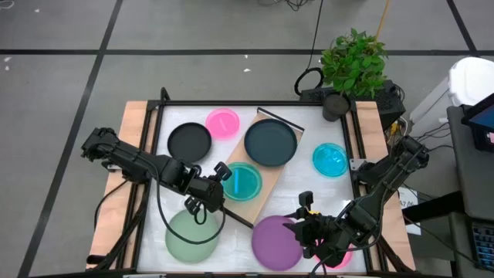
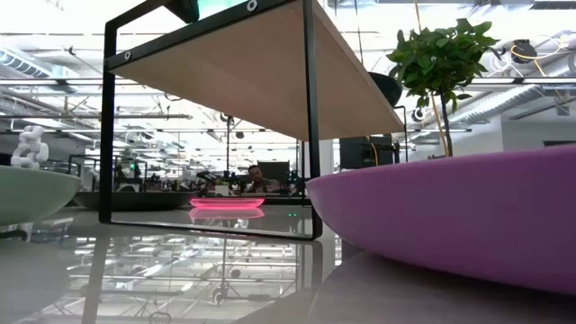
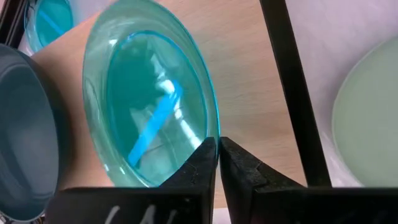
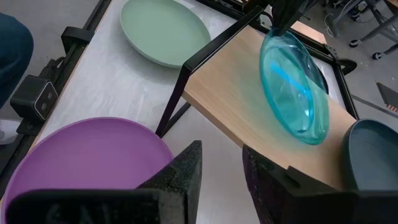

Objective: Place and stack plates onto a shelf
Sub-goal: Put the small transparent blue plate on top of the shelf, then stack the big violet plate on top of the big dark green plate

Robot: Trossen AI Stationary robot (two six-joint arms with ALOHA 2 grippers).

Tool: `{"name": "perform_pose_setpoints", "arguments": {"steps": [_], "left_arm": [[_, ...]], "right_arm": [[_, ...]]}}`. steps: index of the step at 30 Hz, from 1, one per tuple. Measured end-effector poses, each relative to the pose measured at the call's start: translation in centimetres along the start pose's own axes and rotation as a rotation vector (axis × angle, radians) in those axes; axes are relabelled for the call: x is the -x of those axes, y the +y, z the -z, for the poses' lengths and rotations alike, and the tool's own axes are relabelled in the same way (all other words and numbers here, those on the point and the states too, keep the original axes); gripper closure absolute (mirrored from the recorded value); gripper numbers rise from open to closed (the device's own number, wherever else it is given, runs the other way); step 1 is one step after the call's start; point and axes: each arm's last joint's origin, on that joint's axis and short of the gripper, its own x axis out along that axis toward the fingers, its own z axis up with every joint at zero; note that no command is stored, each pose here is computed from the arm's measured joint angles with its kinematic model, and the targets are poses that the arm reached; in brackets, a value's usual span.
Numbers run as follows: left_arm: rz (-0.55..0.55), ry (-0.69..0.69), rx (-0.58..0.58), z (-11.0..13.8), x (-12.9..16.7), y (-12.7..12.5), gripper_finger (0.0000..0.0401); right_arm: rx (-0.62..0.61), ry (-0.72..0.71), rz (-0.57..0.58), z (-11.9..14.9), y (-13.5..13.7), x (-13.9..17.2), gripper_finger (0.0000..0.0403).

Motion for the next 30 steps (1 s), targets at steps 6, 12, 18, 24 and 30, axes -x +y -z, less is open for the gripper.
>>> {"name": "perform_pose_setpoints", "arguments": {"steps": [6, 12, 18, 24, 30], "left_arm": [[0.0, 0.0, 0.035, 0.0, -0.01, 0.0, 0.0369], [-0.019, -0.036, 0.084, -0.35, -0.01, 0.2, 0.0368], [-0.024, -0.049, 0.185, -0.46, -0.01, 0.26, 0.0368], [-0.024, -0.038, 0.324, -0.36, -0.02, 0.23, 0.0368], [-0.027, -0.062, 0.406, -0.45, 0.67, -0.09, 0.0368]], "right_arm": [[0.0, 0.0, 0.0, 0.0, 0.0, 0.0, 0.0305], [-0.001, 0.0, -0.001, 0.0, 0.0, 0.0, 0.0305], [-0.008, 0.0, -0.001, 0.0, 0.0, 0.0, 0.0305], [-0.04, 0.001, -0.003, 0.0, 0.01, 0.0, 0.0305], [-0.097, 0.016, -0.045, 0.03, 0.12, 0.01, 0.0305]]}}
